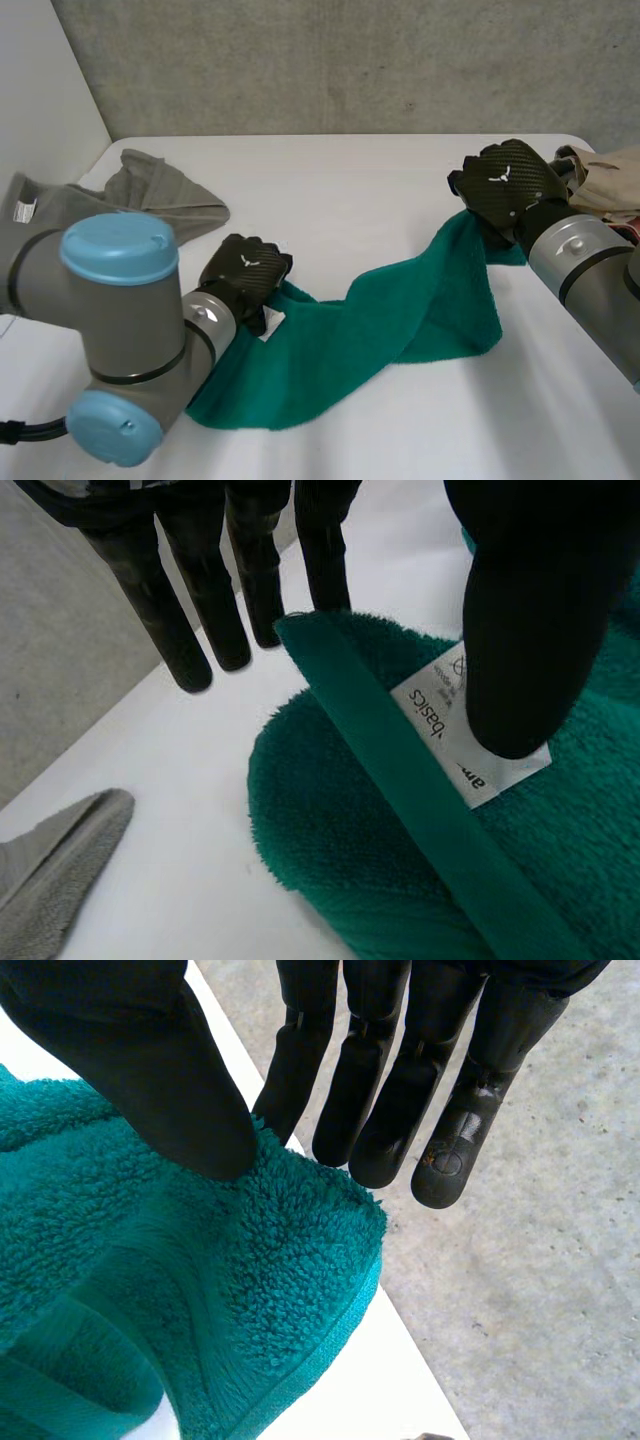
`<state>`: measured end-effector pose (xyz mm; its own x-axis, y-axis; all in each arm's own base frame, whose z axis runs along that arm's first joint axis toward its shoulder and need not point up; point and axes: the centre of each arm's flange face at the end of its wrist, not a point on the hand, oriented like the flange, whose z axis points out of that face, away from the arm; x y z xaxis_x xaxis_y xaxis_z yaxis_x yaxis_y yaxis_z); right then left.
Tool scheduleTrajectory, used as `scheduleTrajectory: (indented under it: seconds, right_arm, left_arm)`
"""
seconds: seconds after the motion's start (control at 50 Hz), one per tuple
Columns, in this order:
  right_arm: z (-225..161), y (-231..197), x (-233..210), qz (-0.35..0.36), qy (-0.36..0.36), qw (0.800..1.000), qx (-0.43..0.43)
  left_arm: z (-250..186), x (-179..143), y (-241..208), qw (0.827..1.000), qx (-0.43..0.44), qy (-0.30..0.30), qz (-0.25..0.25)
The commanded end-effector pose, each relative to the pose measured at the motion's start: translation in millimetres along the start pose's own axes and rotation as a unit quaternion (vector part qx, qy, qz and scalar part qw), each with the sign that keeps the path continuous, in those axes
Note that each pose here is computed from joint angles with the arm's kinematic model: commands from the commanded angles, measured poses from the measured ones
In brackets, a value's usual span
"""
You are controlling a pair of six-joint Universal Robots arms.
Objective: Fold the laundry.
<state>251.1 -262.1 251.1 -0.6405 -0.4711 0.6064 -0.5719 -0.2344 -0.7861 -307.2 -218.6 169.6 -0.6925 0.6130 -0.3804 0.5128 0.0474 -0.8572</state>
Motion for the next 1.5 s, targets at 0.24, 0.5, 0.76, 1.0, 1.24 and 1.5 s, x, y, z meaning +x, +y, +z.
scheduleTrajectory:
  seconds: [0.24, 0.5, 0.76, 1.0, 1.24, 1.5]
  right_arm:
    - [17, 23, -12, -0.033, -0.021, 0.999, -0.031]
    - [71, 21, 6, -0.059, 0.028, 0.998, 0.005]
    - [116, -88, 117, -0.114, 0.356, 0.874, 0.31]
    - [107, -61, 94, -0.098, 0.308, 0.914, 0.247]
    - [99, 16, 20, 0.061, 0.064, 0.992, 0.088]
    - [113, 20, 9, 0.153, -0.1, 0.977, 0.109]
  left_arm:
    - [36, -1, 3, 1.0, -0.004, -0.029, 0.007]
    - [88, -38, -51, 0.983, 0.113, -0.113, 0.088]
    - [63, -176, -215, 0.788, 0.474, -0.383, 0.085]
    - [63, -155, -155, 0.858, 0.402, -0.316, 0.054]
    - [31, -87, -122, 0.903, 0.384, -0.171, 0.087]
    - [-68, -60, -148, 0.889, 0.445, -0.1, 0.053]
